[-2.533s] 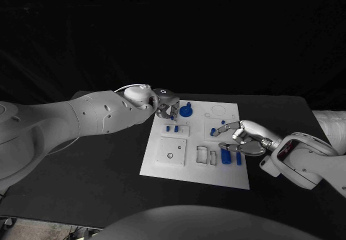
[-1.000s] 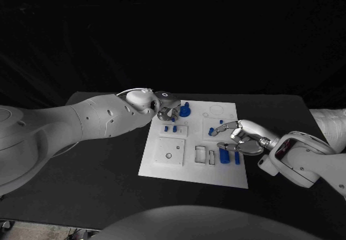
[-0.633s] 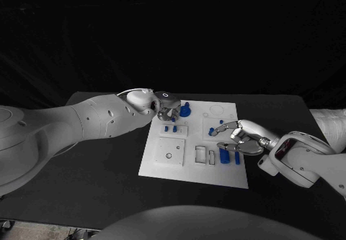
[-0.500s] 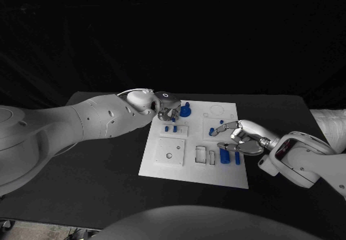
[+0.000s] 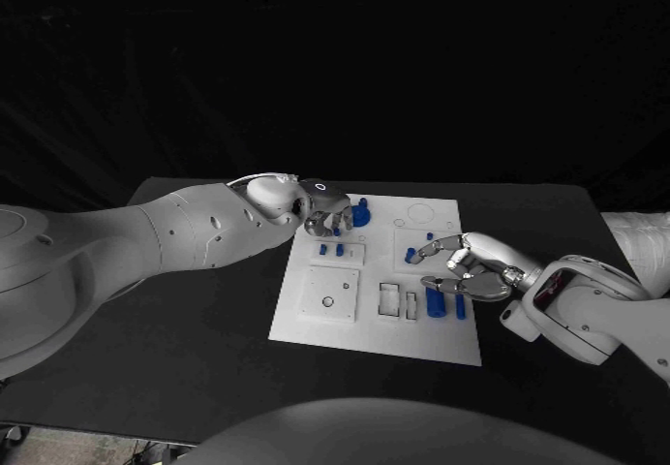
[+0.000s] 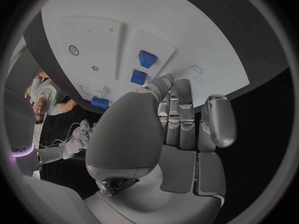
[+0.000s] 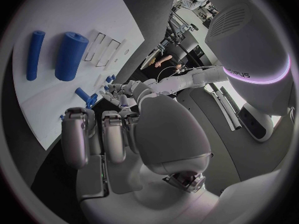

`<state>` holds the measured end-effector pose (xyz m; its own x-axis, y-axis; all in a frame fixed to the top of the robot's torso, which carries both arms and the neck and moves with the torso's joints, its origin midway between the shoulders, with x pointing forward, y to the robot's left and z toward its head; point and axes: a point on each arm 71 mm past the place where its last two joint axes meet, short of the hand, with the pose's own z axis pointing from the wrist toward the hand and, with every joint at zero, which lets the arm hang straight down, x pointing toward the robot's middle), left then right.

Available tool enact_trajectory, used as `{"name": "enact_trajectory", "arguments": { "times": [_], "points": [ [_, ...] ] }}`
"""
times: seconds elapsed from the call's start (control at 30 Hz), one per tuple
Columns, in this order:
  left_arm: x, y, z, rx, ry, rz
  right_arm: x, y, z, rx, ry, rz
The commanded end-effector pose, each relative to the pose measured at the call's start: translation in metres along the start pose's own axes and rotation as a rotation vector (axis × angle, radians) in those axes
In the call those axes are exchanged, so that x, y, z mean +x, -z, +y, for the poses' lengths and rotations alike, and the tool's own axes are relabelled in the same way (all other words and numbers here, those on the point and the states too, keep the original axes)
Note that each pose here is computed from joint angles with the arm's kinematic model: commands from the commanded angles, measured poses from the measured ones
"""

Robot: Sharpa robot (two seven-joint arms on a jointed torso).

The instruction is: Assemble the parts on the task board

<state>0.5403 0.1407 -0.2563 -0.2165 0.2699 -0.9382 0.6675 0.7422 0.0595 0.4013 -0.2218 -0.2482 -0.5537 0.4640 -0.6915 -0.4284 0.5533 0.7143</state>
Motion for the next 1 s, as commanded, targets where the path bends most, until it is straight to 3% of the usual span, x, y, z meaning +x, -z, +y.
{"name": "enact_trajectory", "arguments": {
  "times": [0.03,0.23,0.47,0.73,1.0],
  "points": [
    [-0.0003,0.0003,0.0000,-0.005,-0.033,-0.003,0.001,0.000,0.000,-0.002,-0.001,0.011],
    [-0.0016,0.0033,0.0031,-0.012,-0.046,-0.037,0.001,0.001,0.000,-0.001,0.001,0.008],
    [-0.0066,0.0156,0.0147,-0.021,-0.050,-0.150,-0.003,0.004,-0.001,-0.007,0.007,-0.019],
    [-0.0255,0.0454,0.0389,-0.066,-0.053,-0.243,-0.022,0.008,0.004,-0.021,0.036,-0.089],
    [-0.0403,0.0854,0.0646,-0.120,0.024,-0.433,-0.076,0.007,0.024,-0.030,0.155,-0.203]
  ]
}}
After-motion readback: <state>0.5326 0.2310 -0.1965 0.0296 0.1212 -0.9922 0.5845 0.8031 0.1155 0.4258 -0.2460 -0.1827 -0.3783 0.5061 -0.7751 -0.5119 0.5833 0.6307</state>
